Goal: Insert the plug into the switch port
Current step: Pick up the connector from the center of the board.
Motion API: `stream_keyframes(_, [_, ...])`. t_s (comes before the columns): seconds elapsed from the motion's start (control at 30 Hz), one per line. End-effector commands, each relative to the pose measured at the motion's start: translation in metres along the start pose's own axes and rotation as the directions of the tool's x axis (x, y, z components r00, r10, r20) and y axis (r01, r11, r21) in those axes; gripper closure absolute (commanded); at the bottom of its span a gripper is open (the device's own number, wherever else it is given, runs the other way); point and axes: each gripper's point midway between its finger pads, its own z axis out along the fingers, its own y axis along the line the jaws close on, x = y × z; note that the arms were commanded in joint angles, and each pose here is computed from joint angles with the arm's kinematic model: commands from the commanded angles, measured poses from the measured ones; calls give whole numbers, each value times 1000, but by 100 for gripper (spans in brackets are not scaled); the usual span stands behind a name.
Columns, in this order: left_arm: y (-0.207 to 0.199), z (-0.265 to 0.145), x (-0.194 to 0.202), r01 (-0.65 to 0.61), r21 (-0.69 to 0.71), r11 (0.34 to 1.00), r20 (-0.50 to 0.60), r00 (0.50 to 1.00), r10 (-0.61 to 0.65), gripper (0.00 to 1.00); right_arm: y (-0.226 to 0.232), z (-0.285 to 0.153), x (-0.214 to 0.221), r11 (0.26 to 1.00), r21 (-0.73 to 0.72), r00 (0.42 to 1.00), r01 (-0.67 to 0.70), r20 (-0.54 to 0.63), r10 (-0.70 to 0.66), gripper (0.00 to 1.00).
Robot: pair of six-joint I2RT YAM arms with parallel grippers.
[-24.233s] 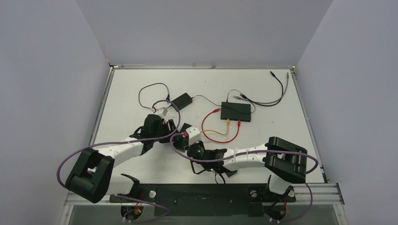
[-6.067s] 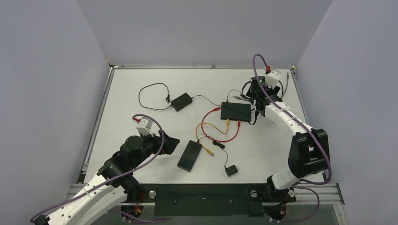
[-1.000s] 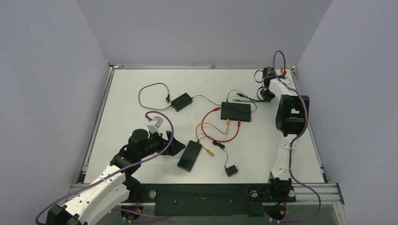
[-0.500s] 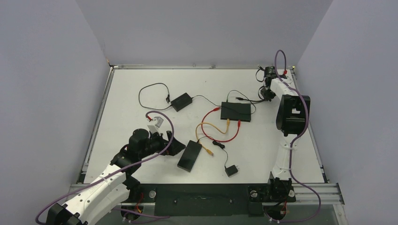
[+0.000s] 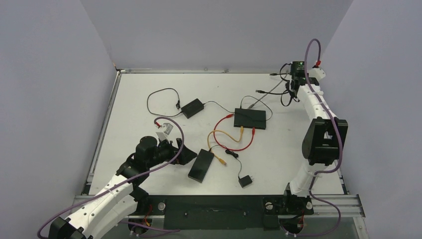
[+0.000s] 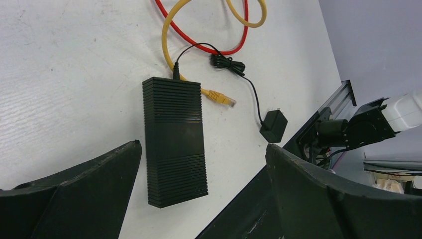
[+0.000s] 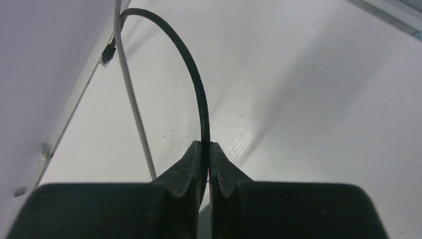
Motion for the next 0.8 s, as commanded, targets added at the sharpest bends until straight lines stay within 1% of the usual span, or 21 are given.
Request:
stream_keyframes(0.0, [-26,-8,-24,-19,74,997,56,998,15,4,0,-33,-26,998,-60,993,-24,111,30,100])
stream_keyframes(0.1, [-29,-12,-23,-14,85,996,57,998,9,4,-4,-48,-24,995,-98,993,-18,115,29,100])
stream_keyframes(0.17, [-29,-14,-22,-13,82,997,60,998,8,4,-7,-69,-29,991,-134,990,-9,138,28,100])
stream_keyframes(0.2, [-30,-16,-23,-16,83,996,67,998,10,4,-8,-73,-21,990,-140,991,12,134,7,100])
stream_keyframes(0.4, [-33,-25,-24,-19,87,996,84,996,11,4,-11,-132,-11,967,-244,984,71,174,-29,100])
stream_keyframes(0.5, [-34,-28,-24,-18,89,996,86,996,10,4,-21,-167,-5,957,-266,971,116,233,-53,100])
stream_keyframes(0.57, [-36,-31,-24,-20,92,996,88,996,11,4,-29,-183,-1,947,-287,965,141,251,-68,100])
stream_keyframes(0.67, [-39,-35,-25,-26,100,995,90,996,17,4,-38,-203,4,934,-324,964,154,257,-70,100])
stream_keyframes(0.77, [-42,-39,-25,-31,104,994,88,996,22,4,-52,-224,16,913,-361,961,192,258,-100,100])
